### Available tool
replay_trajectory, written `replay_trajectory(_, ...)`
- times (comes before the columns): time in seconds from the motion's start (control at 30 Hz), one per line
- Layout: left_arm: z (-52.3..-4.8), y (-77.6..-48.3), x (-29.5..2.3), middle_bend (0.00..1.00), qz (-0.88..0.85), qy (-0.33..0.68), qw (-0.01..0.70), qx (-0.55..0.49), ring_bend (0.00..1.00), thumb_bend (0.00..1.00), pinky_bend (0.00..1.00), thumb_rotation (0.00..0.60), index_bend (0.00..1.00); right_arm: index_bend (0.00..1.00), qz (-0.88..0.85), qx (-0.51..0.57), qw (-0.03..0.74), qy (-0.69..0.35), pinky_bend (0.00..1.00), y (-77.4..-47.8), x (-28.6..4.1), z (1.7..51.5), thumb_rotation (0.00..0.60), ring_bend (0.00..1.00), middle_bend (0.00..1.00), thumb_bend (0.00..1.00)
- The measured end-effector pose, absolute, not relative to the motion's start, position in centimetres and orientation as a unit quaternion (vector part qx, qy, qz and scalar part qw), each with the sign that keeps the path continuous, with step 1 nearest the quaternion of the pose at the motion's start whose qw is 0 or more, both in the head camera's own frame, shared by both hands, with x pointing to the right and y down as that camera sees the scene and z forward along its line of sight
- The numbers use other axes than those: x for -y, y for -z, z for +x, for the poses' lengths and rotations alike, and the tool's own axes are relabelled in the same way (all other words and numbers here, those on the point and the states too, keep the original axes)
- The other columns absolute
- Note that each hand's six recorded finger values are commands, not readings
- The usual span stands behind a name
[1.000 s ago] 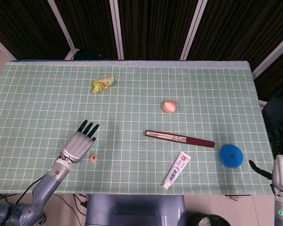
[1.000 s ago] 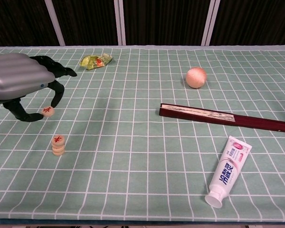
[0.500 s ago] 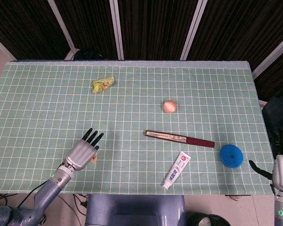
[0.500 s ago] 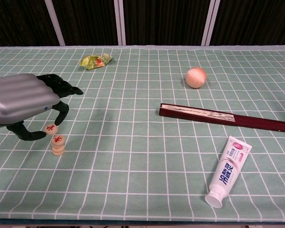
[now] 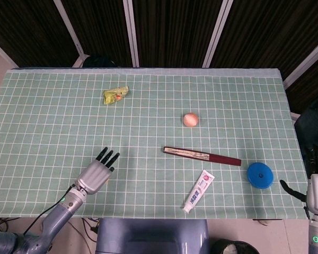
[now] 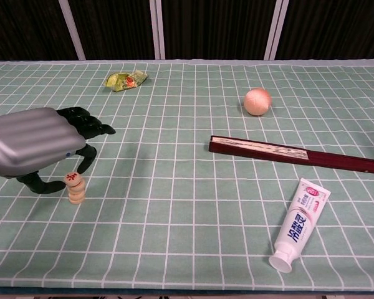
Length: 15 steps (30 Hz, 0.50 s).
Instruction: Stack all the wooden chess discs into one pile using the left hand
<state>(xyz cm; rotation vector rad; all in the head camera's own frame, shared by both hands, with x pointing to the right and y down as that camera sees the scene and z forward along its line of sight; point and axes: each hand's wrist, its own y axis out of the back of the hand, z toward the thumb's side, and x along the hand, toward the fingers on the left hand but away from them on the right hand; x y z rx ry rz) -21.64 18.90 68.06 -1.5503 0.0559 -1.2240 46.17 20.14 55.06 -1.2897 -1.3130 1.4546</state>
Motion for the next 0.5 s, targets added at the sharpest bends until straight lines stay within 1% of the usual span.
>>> replay_trajectory(0.2,-21.37,-68.41,-19.07,0.00,-0.654,0.516,0.553,-0.022,0.00,0.31,0.00,0.600,0.48,0.09,-0.506,0.517,0.387,-0.572,0.00,-55.04,-20.11,46.21,0.600,0.00,0.01,0.23)
replay_trajectory(0.5,-21.20,-68.03,-19.09,0.00,-0.653,0.512,0.558,-0.025,0.00,0.31,0.00,0.600,0.47,0.09,-0.506,0.517,0.388,-0.571,0.00,-55.02,-20.11,46.21,0.600,0.00,0.01,0.23)
